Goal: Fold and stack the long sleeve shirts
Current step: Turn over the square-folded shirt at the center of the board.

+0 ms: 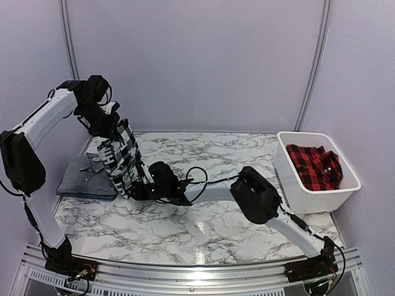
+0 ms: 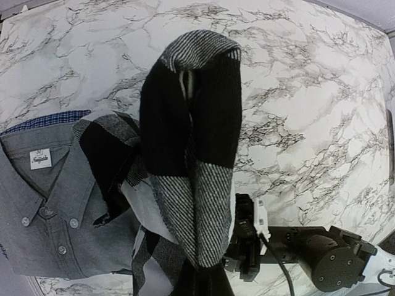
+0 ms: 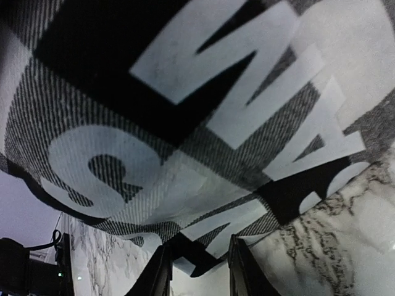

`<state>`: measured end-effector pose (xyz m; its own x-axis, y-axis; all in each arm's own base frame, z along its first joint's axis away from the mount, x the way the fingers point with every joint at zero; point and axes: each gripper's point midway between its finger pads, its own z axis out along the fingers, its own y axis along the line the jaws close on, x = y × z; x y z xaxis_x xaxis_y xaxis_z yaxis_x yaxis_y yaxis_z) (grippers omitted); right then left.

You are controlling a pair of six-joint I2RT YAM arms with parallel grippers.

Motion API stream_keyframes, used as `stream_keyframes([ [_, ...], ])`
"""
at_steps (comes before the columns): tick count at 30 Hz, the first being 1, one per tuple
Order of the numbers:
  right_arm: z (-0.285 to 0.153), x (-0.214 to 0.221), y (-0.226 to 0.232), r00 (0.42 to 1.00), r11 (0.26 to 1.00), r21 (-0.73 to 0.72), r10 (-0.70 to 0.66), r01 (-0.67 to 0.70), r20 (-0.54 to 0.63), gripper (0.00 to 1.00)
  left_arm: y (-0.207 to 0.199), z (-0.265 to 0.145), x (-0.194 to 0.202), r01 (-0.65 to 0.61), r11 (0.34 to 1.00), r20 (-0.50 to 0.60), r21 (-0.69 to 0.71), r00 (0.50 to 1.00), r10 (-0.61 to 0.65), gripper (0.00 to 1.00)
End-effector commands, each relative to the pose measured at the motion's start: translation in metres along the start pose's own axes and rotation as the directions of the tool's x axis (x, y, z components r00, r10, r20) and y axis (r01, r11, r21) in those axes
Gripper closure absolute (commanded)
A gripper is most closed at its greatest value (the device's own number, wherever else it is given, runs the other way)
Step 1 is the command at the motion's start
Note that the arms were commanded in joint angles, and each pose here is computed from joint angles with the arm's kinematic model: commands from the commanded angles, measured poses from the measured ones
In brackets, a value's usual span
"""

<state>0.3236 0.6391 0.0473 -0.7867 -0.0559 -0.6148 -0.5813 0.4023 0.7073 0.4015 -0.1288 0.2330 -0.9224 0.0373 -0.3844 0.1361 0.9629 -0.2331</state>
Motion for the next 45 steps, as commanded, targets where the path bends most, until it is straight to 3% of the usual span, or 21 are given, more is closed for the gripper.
stream_keyframes([
  [1, 0.007, 0.011, 0.022, 0.998, 0.992, -0.121, 0.039, -0.044, -0.044, 0.72, -0.016, -0.007, 0.004, 0.011, 1.000, 0.018, 0.016, 1.000, -0.011, 1.00],
  [7, -0.002, 0.028, 0.021, 0.994, 0.992, -0.128, 0.008, -0.022, -0.111, 0.70, -0.018, -0.005, 0.006, 0.016, 1.000, 0.029, 0.026, 0.999, -0.016, 1.00],
  [12, -0.045, 0.014, 0.026, 0.995, 0.995, -0.085, -0.059, 0.053, -0.078, 0.60, -0.035, 0.004, 0.012, -0.022, 0.999, 0.010, 0.039, 1.000, 0.021, 1.00],
  [15, -0.092, -0.016, 0.045, 0.992, 0.989, -0.085, -0.126, 0.124, -0.018, 0.50, -0.039, 0.008, 0.014, -0.029, 0.999, 0.001, 0.035, 1.000, 0.029, 1.00],
  [19, -0.164, -0.040, 0.038, 0.988, 0.989, 0.010, -0.147, 0.147, 0.044, 0.44, -0.056, 0.009, 0.011, -0.034, 0.998, 0.010, 0.053, 0.999, 0.033, 1.00],
  [22, -0.223, -0.063, 0.031, 0.979, 0.981, 0.117, -0.167, 0.153, 0.116, 0.42, -0.090, 0.016, 0.012, -0.033, 0.998, 0.026, 0.059, 0.999, 0.032, 1.00],
  [25, -0.279, -0.076, 0.021, 0.971, 0.969, 0.212, -0.165, 0.127, 0.170, 0.41, -0.153, 0.040, 0.025, -0.057, 0.992, 0.031, 0.112, 0.998, 0.054, 0.96],
  [28, -0.331, -0.078, 0.013, 0.961, 0.939, 0.329, -0.175, 0.098, 0.213, 0.39, -0.232, 0.073, 0.049, -0.084, 0.981, 0.025, 0.176, 0.996, 0.081, 0.90],
  [31, -0.376, -0.074, 0.000, 0.952, 0.898, 0.435, -0.183, 0.061, 0.245, 0.35, -0.297, 0.105, 0.063, -0.156, 0.965, 0.040, 0.211, 0.988, 0.151, 0.50],
  [34, -0.409, -0.070, -0.008, 0.945, 0.867, 0.497, -0.186, 0.029, 0.268, 0.28, -0.332, 0.106, 0.053, -0.170, 0.951, 0.093, 0.257, 0.984, 0.151, 0.25],
  [39, -0.411, -0.060, -0.022, 0.958, 0.839, 0.544, -0.175, 0.025, 0.226, 0.27, -0.322, 0.074, 0.028, -0.184, 0.957, 0.200, 0.224, 0.970, 0.140, 0.16],
  [45, -0.377, -0.032, -0.039, 0.985, 0.848, 0.530, -0.109, 0.024, 0.130, 0.29, -0.236, 0.071, 0.030, -0.145, 0.981, 0.184, 0.132, 0.976, 0.120, 0.16],
])
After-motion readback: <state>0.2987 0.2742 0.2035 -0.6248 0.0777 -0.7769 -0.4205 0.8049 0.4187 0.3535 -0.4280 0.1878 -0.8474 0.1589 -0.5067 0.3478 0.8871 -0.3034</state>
